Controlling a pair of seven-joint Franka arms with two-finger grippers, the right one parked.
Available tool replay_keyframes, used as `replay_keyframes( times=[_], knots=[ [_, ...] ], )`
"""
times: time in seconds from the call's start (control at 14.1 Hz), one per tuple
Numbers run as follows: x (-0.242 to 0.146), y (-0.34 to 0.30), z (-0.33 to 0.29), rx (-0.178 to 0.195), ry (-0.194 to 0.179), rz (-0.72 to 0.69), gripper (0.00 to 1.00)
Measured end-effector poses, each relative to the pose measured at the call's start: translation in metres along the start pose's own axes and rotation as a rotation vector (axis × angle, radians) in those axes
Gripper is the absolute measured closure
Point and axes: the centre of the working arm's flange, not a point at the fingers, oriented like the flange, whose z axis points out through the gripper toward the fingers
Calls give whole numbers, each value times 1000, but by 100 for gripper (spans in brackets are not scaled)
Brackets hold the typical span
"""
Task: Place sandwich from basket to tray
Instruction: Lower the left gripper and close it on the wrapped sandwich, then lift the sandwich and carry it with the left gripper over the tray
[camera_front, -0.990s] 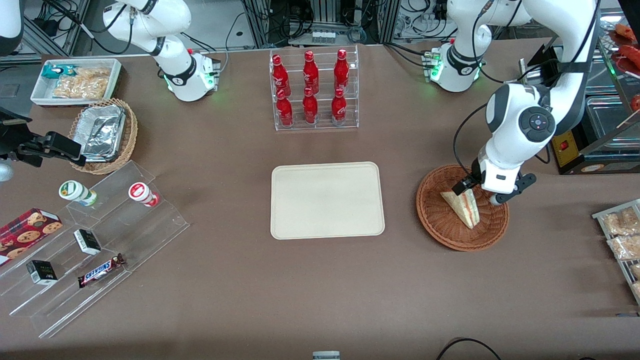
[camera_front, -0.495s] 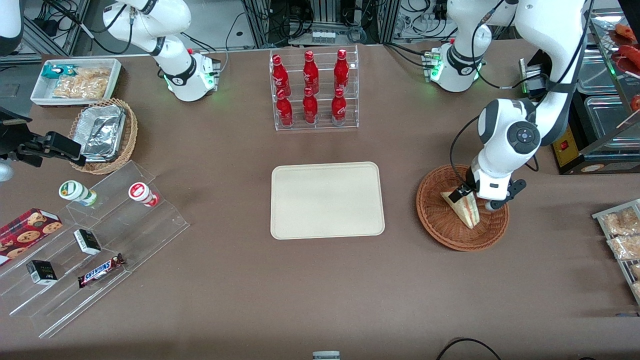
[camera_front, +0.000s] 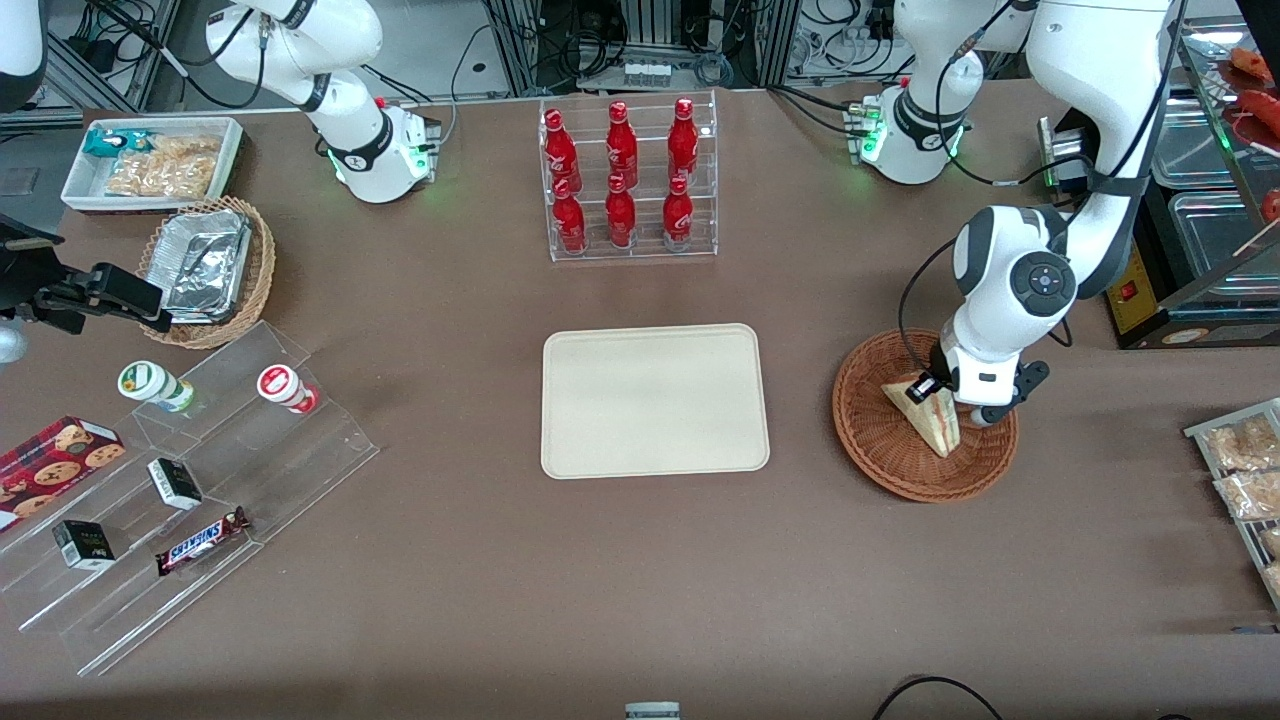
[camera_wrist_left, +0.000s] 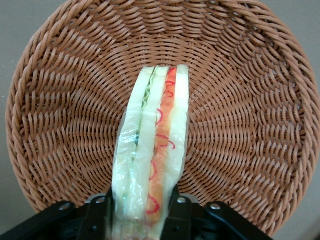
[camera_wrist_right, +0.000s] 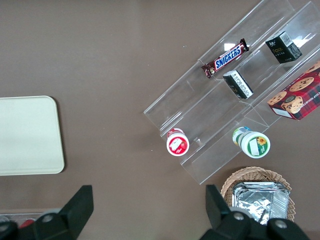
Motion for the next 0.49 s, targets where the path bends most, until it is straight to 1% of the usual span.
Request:
replay_keyframes(
  times=[0.14,0.35,0.49],
  knots=[
    [7,8,-13,3,-3,76,70],
    [16,25,-43,22,-27,251,84],
    [7,47,-63,40,-54,338,84]
  ],
)
